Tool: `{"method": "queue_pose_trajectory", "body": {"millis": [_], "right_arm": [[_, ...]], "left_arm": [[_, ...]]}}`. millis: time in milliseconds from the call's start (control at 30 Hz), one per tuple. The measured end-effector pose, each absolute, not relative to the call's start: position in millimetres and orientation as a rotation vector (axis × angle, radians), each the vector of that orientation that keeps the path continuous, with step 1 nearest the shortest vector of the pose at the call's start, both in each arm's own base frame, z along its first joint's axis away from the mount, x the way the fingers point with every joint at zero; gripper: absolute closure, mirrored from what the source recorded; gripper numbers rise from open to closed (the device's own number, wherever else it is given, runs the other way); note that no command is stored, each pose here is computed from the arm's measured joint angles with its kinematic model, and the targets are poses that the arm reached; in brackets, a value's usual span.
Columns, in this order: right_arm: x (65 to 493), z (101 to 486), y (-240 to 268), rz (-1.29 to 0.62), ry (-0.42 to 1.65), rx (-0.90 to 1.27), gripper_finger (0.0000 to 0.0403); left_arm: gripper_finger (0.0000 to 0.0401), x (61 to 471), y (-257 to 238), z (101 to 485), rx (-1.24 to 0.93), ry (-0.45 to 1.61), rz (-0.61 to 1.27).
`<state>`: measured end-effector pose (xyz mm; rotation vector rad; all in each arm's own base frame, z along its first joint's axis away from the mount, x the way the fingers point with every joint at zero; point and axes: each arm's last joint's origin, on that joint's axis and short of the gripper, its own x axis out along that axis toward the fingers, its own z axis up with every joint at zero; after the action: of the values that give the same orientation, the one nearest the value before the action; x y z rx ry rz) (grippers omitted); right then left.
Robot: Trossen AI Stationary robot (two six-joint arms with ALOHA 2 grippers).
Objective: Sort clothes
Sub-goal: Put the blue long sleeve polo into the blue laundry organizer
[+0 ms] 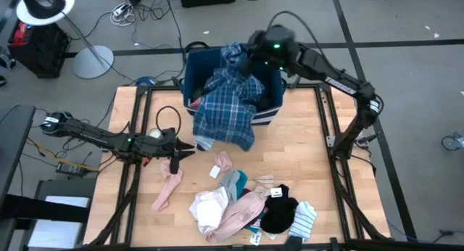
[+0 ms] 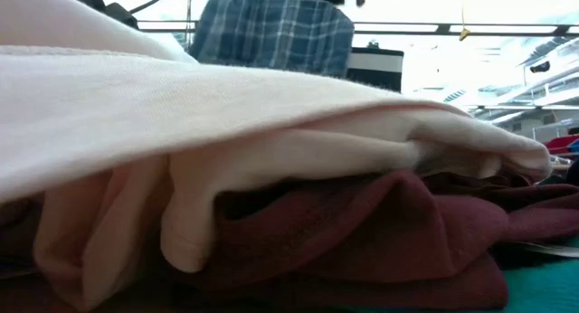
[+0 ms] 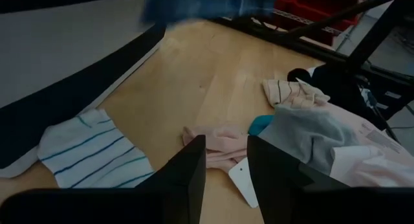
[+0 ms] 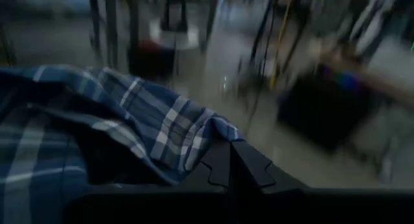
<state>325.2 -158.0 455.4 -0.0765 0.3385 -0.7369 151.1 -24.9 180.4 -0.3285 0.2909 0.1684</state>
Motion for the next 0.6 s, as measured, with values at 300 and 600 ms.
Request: {"method": "queue_pose_trajectory", "body": {"millis": [300, 600], "right_arm": [[363, 348, -192, -0.598, 0.832, 0.19, 0.0403], [387, 273, -226, -0.552, 0.97, 0.417, 0.0397]], "left_arm": [[0.0282, 151, -25, 180, -0.328, 0.293, 0.17], [0.0282, 151, -25, 180, -0.328, 0.294, 0.17]]}}
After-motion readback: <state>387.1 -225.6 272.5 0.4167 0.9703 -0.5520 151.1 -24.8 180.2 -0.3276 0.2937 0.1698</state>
